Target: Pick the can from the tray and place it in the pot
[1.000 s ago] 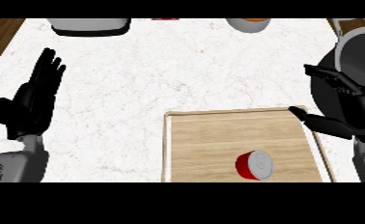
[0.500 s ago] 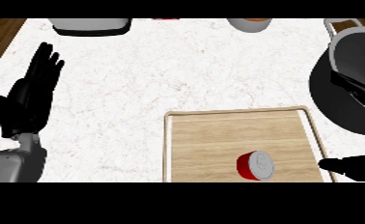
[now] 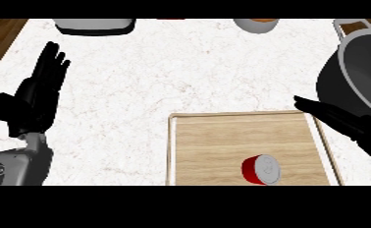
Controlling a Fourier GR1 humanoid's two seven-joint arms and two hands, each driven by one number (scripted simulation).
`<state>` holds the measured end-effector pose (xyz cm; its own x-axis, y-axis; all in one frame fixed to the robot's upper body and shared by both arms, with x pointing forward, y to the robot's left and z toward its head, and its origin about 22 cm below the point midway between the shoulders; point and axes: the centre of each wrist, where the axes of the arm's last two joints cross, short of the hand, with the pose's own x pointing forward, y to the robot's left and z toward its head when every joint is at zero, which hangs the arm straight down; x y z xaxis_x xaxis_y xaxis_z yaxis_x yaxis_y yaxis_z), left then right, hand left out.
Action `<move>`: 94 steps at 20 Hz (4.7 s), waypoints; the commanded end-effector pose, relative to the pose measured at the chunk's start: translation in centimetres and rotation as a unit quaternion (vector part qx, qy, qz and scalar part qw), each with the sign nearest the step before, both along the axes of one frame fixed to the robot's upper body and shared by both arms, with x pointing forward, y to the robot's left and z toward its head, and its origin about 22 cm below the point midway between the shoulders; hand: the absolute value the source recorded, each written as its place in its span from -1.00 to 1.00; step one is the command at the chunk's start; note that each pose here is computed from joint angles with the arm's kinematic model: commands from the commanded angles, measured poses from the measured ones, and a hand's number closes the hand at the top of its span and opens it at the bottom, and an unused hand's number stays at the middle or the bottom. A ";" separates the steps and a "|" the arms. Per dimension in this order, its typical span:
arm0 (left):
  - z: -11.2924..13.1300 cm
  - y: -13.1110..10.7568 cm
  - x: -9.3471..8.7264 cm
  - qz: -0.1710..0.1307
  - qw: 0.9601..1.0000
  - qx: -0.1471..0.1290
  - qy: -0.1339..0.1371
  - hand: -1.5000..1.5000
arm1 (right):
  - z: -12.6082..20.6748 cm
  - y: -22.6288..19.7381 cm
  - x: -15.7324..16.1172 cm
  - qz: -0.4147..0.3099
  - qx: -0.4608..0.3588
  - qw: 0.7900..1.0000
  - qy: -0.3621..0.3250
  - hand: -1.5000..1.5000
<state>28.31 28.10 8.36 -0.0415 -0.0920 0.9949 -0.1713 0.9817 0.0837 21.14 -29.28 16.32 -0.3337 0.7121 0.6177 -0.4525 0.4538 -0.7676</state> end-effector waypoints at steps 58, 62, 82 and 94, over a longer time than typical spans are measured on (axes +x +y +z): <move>1.0 -0.4 0.3 -0.001 1.000 -0.002 -0.007 0.00 | -10.6 11.4 -3.2 0.029 -0.154 0.987 0.032 1.00; -0.4 -0.4 -1.6 0.009 1.000 -0.004 0.003 0.00 | -11.2 12.6 -9.6 0.011 -0.153 0.988 0.019 1.00; -0.6 -0.1 -0.6 0.014 1.000 -0.003 -0.003 0.00 | 1.1 6.0 -10.3 -0.291 0.062 0.915 -0.271 1.00; -0.2 1.2 -0.4 0.001 1.000 -0.004 0.001 0.00 | 2.6 -2.1 -3.5 -0.357 0.091 0.896 -0.248 1.00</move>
<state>27.83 28.74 7.93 -0.0412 -0.0846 0.9956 -0.1814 0.9805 0.0758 17.06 -28.52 16.38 -0.0615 0.8195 0.5697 0.3761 0.5478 -0.7474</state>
